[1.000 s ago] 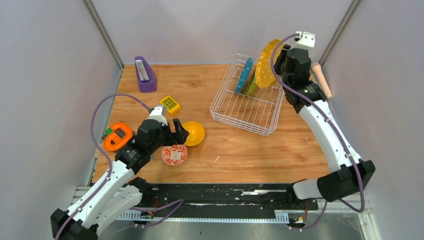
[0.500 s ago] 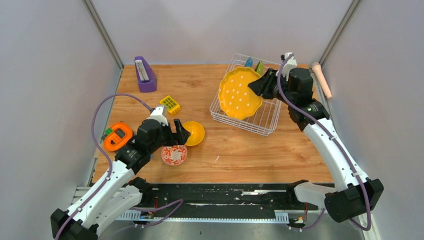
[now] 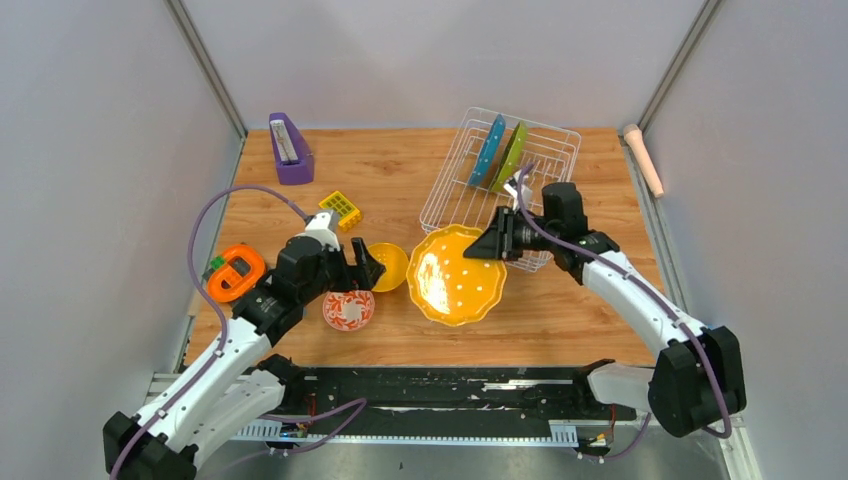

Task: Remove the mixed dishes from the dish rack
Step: Place the plate at the center of the board.

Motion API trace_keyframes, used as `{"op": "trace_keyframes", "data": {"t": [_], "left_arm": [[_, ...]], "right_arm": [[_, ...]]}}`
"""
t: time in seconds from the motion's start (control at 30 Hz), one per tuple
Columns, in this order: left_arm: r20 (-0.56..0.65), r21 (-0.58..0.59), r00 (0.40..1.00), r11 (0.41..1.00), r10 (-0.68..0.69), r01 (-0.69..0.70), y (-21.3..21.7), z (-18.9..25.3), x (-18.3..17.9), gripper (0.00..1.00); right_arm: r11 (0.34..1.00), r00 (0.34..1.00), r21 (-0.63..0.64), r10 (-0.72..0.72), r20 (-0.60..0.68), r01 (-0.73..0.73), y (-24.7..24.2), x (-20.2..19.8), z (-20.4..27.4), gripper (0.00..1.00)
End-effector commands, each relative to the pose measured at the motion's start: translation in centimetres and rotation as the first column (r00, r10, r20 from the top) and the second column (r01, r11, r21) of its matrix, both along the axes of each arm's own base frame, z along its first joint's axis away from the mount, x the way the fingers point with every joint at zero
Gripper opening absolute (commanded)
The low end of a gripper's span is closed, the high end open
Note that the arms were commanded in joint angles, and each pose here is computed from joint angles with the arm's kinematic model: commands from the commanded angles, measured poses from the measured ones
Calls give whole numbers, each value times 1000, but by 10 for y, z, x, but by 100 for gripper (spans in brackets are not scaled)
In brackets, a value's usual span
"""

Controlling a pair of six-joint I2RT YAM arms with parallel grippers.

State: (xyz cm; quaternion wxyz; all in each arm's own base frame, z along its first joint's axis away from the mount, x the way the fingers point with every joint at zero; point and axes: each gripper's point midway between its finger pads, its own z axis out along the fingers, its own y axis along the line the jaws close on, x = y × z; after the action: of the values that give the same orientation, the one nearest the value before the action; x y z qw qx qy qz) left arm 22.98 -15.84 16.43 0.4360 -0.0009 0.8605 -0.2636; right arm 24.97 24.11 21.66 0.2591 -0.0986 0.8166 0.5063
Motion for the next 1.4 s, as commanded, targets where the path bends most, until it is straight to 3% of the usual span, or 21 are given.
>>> {"op": "trace_keyframes", "data": {"t": [0.0,0.13,0.27,0.43,0.73,0.9,1.13,1.37], "left_arm": [[50,-64,998,997,-43,46,-14,22,6,100],[49,-73,997,996,-54,57,-17,24,5,100],[53,-78,997,995,-52,56,-17,25,4,100],[48,-80,997,995,-54,58,-17,24,5,100],[39,-92,997,994,-63,66,-20,23,3,100],[38,-95,997,993,-65,69,-20,23,2,100],[41,-94,997,993,-63,67,-19,23,1,100],[45,-92,996,993,-76,80,-22,23,3,100]], "right_arm": [[977,980,92,186,71,-192,27,-23,12,0],[986,987,38,161,5,-161,31,-26,-20,0],[997,1000,-73,-24,-11,23,18,-12,-52,0],[982,986,-109,-158,-43,153,13,-15,-78,0],[889,906,-204,-422,-12,411,-2,-20,-110,2],[823,842,-206,-539,13,530,-4,-18,-118,8],[757,761,-244,-641,-95,606,-10,-25,-143,13],[753,758,-324,-637,-140,573,-7,-40,-165,22]]}}
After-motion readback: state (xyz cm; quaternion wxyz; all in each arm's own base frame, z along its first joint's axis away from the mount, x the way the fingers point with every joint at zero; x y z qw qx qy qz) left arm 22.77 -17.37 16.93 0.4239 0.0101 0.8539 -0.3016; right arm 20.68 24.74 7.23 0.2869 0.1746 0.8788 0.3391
